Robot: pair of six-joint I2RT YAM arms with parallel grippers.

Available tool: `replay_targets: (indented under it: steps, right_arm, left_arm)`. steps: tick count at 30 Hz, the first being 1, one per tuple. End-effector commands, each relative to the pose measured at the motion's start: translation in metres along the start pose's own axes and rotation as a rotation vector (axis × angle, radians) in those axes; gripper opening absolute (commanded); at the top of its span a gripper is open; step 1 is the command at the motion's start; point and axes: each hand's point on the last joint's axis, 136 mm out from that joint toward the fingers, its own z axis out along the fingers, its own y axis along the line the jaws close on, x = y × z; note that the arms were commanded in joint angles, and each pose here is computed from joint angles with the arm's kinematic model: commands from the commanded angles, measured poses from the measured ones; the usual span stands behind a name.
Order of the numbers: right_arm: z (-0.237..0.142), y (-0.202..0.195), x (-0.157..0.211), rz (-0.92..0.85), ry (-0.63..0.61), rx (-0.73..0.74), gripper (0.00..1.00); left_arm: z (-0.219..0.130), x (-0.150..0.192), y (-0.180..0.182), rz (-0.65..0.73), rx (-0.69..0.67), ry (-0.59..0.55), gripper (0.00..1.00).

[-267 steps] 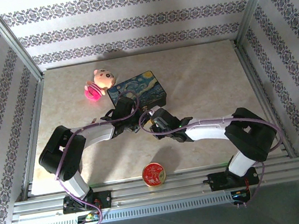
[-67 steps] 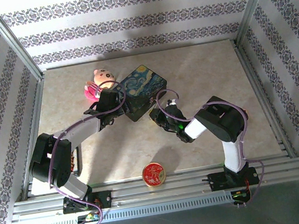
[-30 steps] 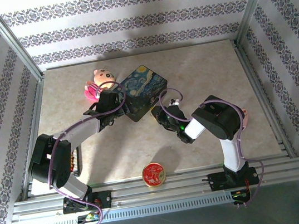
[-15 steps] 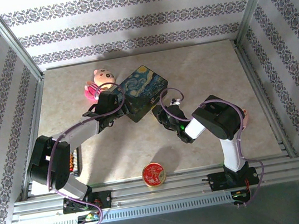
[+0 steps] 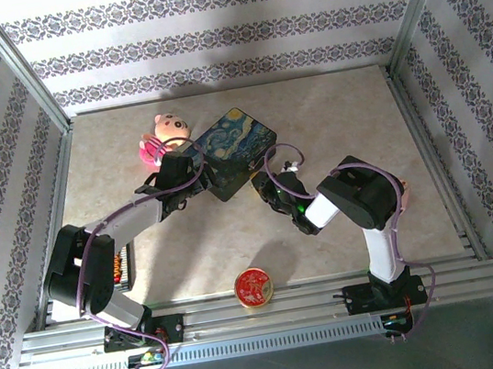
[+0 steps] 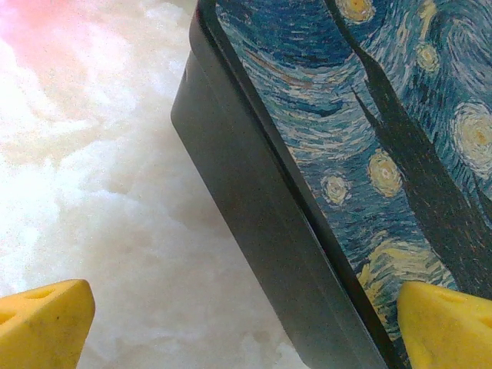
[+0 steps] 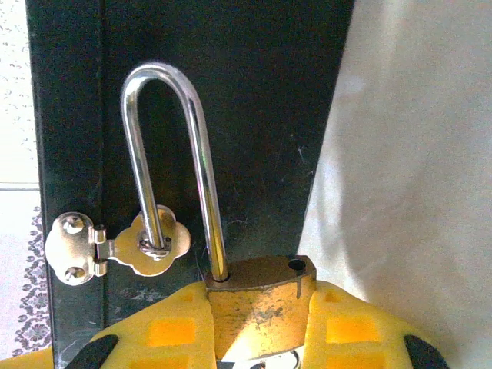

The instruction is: Unlock a padlock with a key

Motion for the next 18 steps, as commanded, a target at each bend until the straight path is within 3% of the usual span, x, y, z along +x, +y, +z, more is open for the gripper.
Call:
replay_targets:
  steps: [1, 18]
  right_arm:
    - [0.0001, -0.0102, -0.0160, 0.015, -0.064, 0.043, 0.00]
    - [0.0004, -0.0071, -0.0213, 0.018, -0.078, 0.034, 0.00]
  left_arm:
    - [0.0006, 0.0237, 0.0331, -0.002, -0.099, 0.083, 0.99]
    - [0.0014, 0.0240, 0.0366, -0.027, -0.089, 0.082, 0.97]
